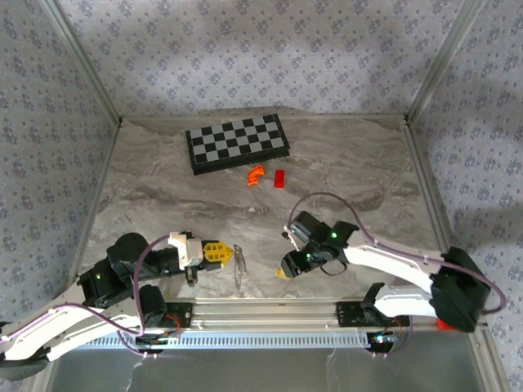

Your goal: Put the keys on the keyring

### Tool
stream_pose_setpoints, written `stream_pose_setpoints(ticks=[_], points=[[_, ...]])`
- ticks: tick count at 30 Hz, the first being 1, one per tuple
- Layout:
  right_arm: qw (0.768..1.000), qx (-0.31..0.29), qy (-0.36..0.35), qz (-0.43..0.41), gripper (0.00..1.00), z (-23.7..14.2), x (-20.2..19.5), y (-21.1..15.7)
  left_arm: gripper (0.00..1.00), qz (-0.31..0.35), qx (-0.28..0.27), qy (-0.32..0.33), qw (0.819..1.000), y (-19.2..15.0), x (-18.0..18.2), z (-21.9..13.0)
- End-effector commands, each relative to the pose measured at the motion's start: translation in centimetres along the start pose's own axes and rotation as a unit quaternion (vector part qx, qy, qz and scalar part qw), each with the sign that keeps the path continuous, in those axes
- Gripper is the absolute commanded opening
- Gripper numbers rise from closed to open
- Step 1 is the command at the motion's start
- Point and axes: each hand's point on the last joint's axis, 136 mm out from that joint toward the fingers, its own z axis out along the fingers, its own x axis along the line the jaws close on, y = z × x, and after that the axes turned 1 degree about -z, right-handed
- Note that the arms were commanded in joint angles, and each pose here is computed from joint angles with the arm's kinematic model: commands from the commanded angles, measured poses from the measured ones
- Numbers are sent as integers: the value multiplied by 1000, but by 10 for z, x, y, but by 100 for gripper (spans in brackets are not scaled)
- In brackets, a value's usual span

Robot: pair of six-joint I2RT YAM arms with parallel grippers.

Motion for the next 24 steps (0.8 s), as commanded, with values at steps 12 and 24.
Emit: stream_pose_setpoints(ticks=[12,24], points=[[992,-124,-5,-18,52,24,-5,-11,0,8,-40,-13,999,24,-5,-4],[992,-120,-26,-26,29,28,-6,-9,0,10,-39,-11,999,24,-5,-5]])
